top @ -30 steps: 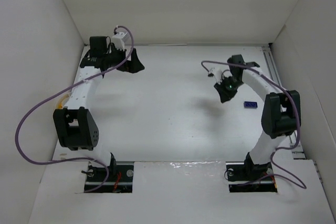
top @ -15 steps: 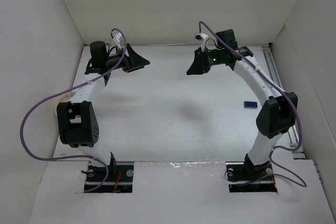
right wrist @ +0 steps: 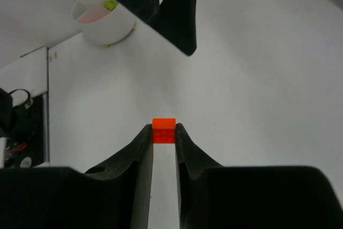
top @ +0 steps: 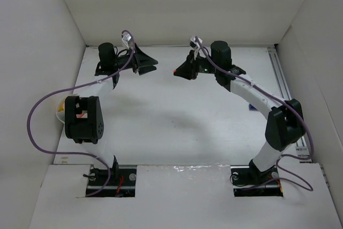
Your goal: Sort the legos into containers by color
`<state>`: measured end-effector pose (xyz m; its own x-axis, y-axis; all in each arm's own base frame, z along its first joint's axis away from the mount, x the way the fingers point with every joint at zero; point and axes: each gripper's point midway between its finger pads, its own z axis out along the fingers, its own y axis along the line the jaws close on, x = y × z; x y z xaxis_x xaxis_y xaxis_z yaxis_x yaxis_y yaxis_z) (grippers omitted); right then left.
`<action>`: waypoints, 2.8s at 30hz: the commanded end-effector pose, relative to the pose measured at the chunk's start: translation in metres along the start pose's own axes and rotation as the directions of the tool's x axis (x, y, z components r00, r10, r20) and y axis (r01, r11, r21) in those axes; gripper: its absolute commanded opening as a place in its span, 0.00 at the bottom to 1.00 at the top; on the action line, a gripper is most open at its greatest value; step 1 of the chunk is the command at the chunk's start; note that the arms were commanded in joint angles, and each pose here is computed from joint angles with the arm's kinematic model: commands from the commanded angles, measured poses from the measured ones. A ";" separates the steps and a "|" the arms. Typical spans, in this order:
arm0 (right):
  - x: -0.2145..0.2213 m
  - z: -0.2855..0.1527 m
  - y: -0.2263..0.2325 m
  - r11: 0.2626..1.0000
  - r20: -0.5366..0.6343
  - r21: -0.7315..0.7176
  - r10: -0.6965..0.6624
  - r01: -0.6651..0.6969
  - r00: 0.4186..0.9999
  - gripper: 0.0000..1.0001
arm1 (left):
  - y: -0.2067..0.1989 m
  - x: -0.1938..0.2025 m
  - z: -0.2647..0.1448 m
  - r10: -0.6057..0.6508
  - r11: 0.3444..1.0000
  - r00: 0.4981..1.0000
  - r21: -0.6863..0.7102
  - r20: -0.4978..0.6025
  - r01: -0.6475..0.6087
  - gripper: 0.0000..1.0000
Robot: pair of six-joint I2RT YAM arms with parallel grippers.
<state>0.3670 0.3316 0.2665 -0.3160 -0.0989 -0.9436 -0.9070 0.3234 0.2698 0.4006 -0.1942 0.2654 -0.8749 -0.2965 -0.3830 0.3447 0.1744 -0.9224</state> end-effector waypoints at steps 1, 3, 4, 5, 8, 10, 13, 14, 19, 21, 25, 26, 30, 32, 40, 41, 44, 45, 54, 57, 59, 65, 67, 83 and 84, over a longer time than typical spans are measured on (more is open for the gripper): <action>-0.051 0.003 0.003 0.984 0.192 0.041 -0.177 0.172 0.965 0.04 | -0.023 0.014 0.003 -0.013 0.997 0.996 0.077 -0.093 0.020 0.62; -0.060 0.006 0.009 0.977 0.232 0.042 -0.214 0.209 0.949 0.04 | -0.025 0.021 0.005 -0.021 0.994 0.990 0.100 -0.142 0.036 0.61; -0.067 0.006 0.014 0.973 0.251 0.046 -0.230 0.225 0.941 0.04 | -0.027 0.023 0.004 -0.029 0.993 0.987 0.105 -0.159 0.046 0.59; -0.065 0.006 0.014 0.972 0.254 0.047 -0.232 0.228 0.939 0.04 | -0.028 0.027 0.006 -0.024 0.992 0.983 0.115 -0.182 0.046 0.59; -0.066 0.011 0.023 0.968 0.271 0.030 -0.246 0.248 0.931 0.04 | -0.030 0.036 0.005 -0.033 0.989 0.968 0.135 -0.250 0.069 0.57; -0.062 0.014 0.028 0.958 0.269 0.020 -0.281 0.286 0.921 0.04 | -0.032 0.040 0.003 -0.037 0.986 0.957 0.146 -0.287 0.081 0.57; -0.055 0.022 0.040 0.946 0.262 -0.010 -0.311 0.324 0.914 0.04 | -0.035 0.046 0.003 -0.038 0.983 0.944 0.158 -0.329 0.095 0.57; -0.054 0.024 0.046 0.941 0.262 -0.028 -0.318 0.337 0.911 0.04 | -0.035 0.047 0.002 -0.037 0.982 0.941 0.161 -0.337 0.096 0.57; -0.040 0.025 0.048 0.929 0.243 -0.039 -0.348 0.368 0.905 0.04 | -0.042 0.049 -0.001 -0.014 0.981 0.934 0.176 -0.358 0.082 0.57; -0.039 0.027 0.052 0.928 0.244 -0.048 -0.347 0.369 0.905 0.04 | -0.045 0.049 -0.002 -0.002 0.980 0.932 0.184 -0.364 0.073 0.55; -0.034 0.030 0.049 0.928 0.236 -0.048 -0.349 0.370 0.907 0.04 | -0.049 0.050 -0.004 0.012 0.978 0.924 0.195 -0.383 0.068 0.46; -0.037 0.032 0.046 0.928 0.237 -0.039 -0.351 0.370 0.906 0.04 | -0.046 0.052 -0.005 0.006 0.978 0.919 0.195 -0.395 0.078 0.41; -0.042 0.032 0.045 0.924 0.245 -0.024 -0.365 0.382 0.898 0.06 | -0.048 0.057 -0.005 0.012 0.976 0.907 0.204 -0.421 0.082 0.35; -0.039 0.034 0.043 0.926 0.238 -0.026 -0.361 0.377 0.902 0.06 | -0.046 0.059 -0.005 0.003 0.976 0.906 0.200 -0.422 0.090 0.35; -0.039 0.036 0.043 0.920 0.238 -0.012 -0.379 0.393 0.894 0.06 | -0.050 0.068 0.002 0.009 0.973 0.894 0.209 -0.448 0.095 0.40; -0.039 0.036 0.043 0.920 0.238 -0.012 -0.379 0.393 0.894 0.06 | -0.051 0.071 0.004 0.011 0.973 0.890 0.212 -0.455 0.096 0.40; -0.040 0.036 0.042 0.921 0.237 -0.003 -0.379 0.391 0.895 0.06 | -0.055 0.072 0.006 0.022 0.972 0.887 0.219 -0.462 0.090 0.40; -0.040 0.036 0.042 0.917 0.237 -0.001 -0.387 0.399 0.891 0.06 | -0.055 0.072 0.007 0.023 0.972 0.886 0.219 -0.462 0.089 0.40; -0.036 0.036 0.041 0.919 0.231 -0.003 -0.382 0.394 0.895 0.06 | -0.055 0.072 0.007 0.023 0.972 0.886 0.219 -0.462 0.089 0.34; -0.031 0.035 0.041 0.921 0.224 -0.005 -0.378 0.388 0.899 0.06 | -0.055 0.071 0.008 0.021 0.972 0.890 0.216 -0.455 0.088 0.34; -0.036 0.032 0.042 0.920 0.231 0.006 -0.383 0.392 0.894 0.06 | -0.051 0.071 0.009 0.012 0.972 0.890 0.212 -0.457 0.096 0.34; -0.026 0.031 0.040 0.922 0.214 0.012 -0.381 0.387 0.900 0.06 | -0.052 0.067 0.007 0.019 0.973 0.894 0.214 -0.447 0.087 0.34; -0.029 0.029 0.042 0.920 0.221 0.014 -0.385 0.392 0.896 0.06 | -0.052 0.067 0.007 0.019 0.973 0.894 0.214 -0.447 0.087 0.34; -0.026 0.025 0.035 0.920 0.210 0.041 -0.389 0.389 0.897 0.06 | -0.041 0.056 -0.001 -0.009 0.977 0.911 0.192 -0.412 0.097 0.19; -0.029 0.023 0.037 0.918 0.216 0.043 -0.393 0.394 0.894 0.06 | -0.037 0.053 -0.002 -0.031 0.977 0.913 0.181 -0.407 0.114 0.17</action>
<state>0.3560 0.3734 0.2712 0.0578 -0.0512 -0.9970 -0.9528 0.2953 -0.0704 0.3501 -0.2339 0.2646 -0.9746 0.0200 -0.2231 0.2234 0.0108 -0.9747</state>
